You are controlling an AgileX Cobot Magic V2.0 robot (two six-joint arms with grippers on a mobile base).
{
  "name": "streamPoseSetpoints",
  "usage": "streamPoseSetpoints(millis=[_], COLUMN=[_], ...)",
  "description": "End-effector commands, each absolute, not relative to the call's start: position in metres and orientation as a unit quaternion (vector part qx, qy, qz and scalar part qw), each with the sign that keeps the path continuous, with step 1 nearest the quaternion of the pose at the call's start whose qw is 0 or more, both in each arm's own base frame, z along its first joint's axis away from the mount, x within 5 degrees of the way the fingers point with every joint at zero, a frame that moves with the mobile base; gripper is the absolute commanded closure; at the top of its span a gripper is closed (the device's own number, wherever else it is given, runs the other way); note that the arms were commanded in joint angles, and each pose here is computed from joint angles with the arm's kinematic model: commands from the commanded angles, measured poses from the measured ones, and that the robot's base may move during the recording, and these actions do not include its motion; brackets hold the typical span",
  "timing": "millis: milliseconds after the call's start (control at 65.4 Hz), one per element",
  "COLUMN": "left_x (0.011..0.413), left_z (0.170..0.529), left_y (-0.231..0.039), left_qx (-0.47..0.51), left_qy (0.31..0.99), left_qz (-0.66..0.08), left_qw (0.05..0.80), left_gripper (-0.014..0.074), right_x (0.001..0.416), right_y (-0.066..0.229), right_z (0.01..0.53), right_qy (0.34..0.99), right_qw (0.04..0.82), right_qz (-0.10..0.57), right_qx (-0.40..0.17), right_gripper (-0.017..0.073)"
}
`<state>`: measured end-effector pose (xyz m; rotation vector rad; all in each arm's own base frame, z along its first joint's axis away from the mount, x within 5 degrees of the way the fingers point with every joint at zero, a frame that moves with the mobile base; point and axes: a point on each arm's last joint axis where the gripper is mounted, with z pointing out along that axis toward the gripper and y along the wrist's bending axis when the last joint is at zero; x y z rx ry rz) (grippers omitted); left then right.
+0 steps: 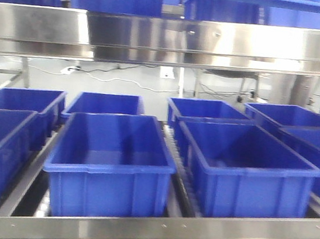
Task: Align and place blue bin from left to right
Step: 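Back away and turn from the shelf holding the bin in both grippers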
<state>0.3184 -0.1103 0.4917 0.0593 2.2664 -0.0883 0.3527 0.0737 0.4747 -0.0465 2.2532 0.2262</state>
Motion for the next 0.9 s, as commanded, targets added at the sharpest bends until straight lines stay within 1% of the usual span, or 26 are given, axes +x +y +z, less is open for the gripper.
streamPoseSetpoints(millis=[0,887], left_x=[0.31,0.31], left_z=[0.5095,0.5095], left_y=[-0.1093,-0.1093], left_qx=[0.033,0.033], left_qy=[0.881,0.881], left_qz=[-0.055,-0.055], left_qw=[0.468,0.468], left_gripper=[0.0603,0.0603], right_x=[0.353,0.353], right_y=[0.0667,0.0667], right_z=[0.4939,0.4939], right_qy=[0.865,0.865], right_qw=[0.497,0.497], right_qz=[0.067,0.067], right_qx=[-0.025,-0.025], right_gripper=[0.0629,0.0629])
